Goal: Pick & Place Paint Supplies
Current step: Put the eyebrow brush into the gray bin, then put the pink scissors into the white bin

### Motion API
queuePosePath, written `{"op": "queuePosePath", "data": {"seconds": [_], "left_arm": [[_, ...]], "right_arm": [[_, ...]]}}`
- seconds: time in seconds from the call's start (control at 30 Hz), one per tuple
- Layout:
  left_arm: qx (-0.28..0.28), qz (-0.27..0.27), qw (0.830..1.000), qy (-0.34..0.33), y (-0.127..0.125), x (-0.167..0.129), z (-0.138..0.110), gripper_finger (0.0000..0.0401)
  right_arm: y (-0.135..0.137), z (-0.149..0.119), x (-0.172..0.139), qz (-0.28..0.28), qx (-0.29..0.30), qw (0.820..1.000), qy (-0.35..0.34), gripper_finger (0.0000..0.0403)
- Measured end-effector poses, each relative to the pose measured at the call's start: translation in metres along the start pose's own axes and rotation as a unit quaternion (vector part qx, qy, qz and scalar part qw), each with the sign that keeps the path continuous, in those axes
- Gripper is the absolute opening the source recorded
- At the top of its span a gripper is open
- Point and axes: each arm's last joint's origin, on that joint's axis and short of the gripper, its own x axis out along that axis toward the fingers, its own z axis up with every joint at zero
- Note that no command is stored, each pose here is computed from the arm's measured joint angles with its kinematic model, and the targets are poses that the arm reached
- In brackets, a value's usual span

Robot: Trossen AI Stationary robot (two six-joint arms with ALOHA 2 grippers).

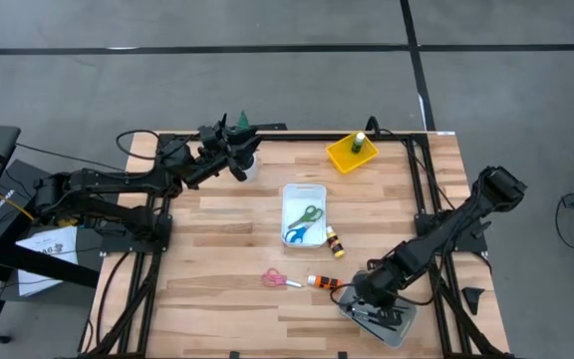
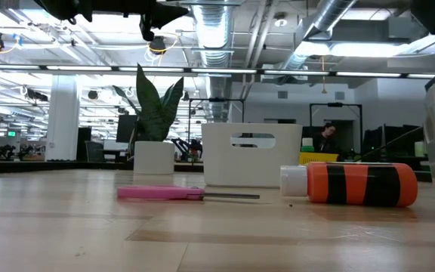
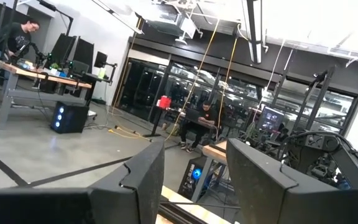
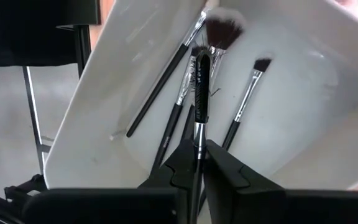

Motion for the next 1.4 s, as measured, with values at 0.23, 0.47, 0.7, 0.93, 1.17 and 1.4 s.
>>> {"op": "queuePosePath", "data": {"seconds": [0.23, 0.47, 0.7, 0.93, 1.17, 1.4], "left_arm": [[0.0, 0.0, 1.0, 0.0, 0.0, 0.0, 0.0, 0.0167], [0.001, 0.0, 1.0, 0.0, 0.0, 0.0, 0.0, 0.0167], [0.001, 0.0, 1.0, 0.0, 0.0, 0.0, 0.0, 0.0167], [0.001, -0.004, 1.0, 0.001, 0.0, 0.0, 0.0, 0.0167], [0.005, -0.031, 0.999, 0.024, -0.001, 0.0, -0.003, 0.0167], [0.012, -0.027, 0.998, 0.056, 0.0, -0.001, -0.009, 0.0167]], "right_arm": [[0.0, 0.001, -0.004, 0.007, 0.014, 1.0, -0.007, 0.006], [0.001, -0.001, -0.013, 0.016, 0.012, 1.0, -0.02, 0.0066], [-0.004, 0.002, -0.038, 0.018, 0.037, 0.996, -0.079, 0.0067], [-0.026, 0.0, -0.083, -0.007, 0.098, 0.979, -0.18, 0.0067], [-0.052, -0.017, -0.129, -0.034, 0.167, 0.948, -0.27, 0.0067], [-0.067, -0.036, -0.162, -0.021, 0.204, 0.919, -0.337, 0.0067]]}}
